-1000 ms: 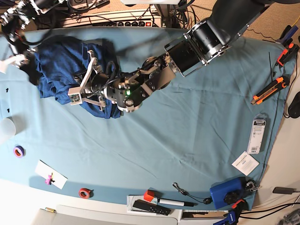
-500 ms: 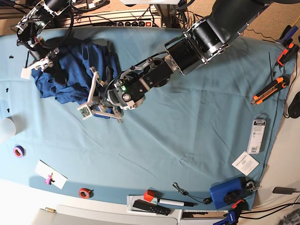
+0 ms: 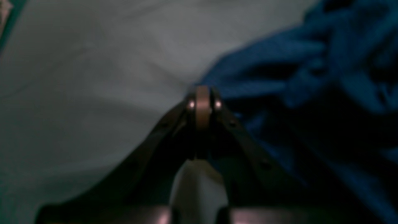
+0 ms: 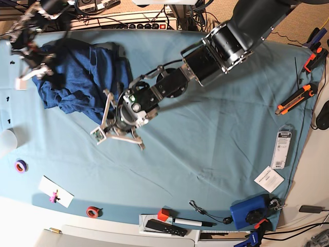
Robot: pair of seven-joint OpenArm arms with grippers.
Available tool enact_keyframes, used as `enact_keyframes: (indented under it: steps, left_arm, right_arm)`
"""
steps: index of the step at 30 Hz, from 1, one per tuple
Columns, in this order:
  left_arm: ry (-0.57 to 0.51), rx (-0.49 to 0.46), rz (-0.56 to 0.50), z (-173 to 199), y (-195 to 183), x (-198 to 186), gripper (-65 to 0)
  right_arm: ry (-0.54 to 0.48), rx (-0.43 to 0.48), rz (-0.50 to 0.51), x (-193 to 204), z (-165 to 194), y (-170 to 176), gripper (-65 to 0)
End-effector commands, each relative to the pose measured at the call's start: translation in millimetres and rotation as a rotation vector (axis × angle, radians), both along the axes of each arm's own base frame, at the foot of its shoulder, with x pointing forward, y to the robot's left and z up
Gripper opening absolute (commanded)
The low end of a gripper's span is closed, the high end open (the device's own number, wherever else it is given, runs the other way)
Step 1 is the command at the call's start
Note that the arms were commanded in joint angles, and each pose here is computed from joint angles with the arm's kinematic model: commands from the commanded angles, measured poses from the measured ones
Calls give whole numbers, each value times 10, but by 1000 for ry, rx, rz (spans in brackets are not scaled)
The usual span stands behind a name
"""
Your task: Layout the t-shirt on the table in an organized manner, then fold the t-shirt properly
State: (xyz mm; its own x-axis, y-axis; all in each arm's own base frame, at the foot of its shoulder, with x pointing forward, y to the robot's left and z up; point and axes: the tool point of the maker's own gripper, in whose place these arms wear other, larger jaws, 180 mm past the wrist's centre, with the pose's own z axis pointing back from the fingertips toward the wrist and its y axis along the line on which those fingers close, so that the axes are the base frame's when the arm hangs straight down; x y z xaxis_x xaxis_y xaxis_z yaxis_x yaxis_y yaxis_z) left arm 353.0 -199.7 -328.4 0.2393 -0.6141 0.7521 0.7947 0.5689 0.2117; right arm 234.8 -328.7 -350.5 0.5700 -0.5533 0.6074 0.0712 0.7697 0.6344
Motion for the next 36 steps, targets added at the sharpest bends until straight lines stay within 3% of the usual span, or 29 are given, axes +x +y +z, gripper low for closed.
enact_keyframes:
  steps: [1, 5, 11, 15, 18, 21, 28, 30, 36]
  left_arm:
    - [-51, -56, 0, 273, -95, 118, -650]
    - [41, -185, 37, 435, -28, 251, -650]
    - [221, -574, -49, 926, 151, 391, -650]
    - [185, -827, -190, 1257, 604, 405, -650]
    - [150, -954, -79, 1255, 1201, 599, -650]
    - [94, -980, 62, 1110, 1795, 746, -650]
    - [-14, -886, 298, 779, 2971, 781, -650]
    - [-76, -859, 344, 812, 3262, 757, -650]
    - [-252, -821, 414, 1127, 3847, 518, -650]
  right_arm:
    - [-71, -39, -6, 92, 250, -157, -650]
    - [-138, -102, -1, 158, 611, -415, -650]
    - [-297, -239, -108, 183, 1278, -854, -650]
    - [-380, -380, -158, 125, 1716, -1016, -650]
    - [-409, -525, -212, 101, 1969, -1131, -650]
    - [-443, -690, -284, 95, 2203, -1256, -650]
    - [-497, -988, -403, 25, 2573, -1454, -650]
    - [-489, -1017, -414, 13, 2576, -1485, -650]
    - [-503, -977, -410, 18, 2527, -1432, -650]
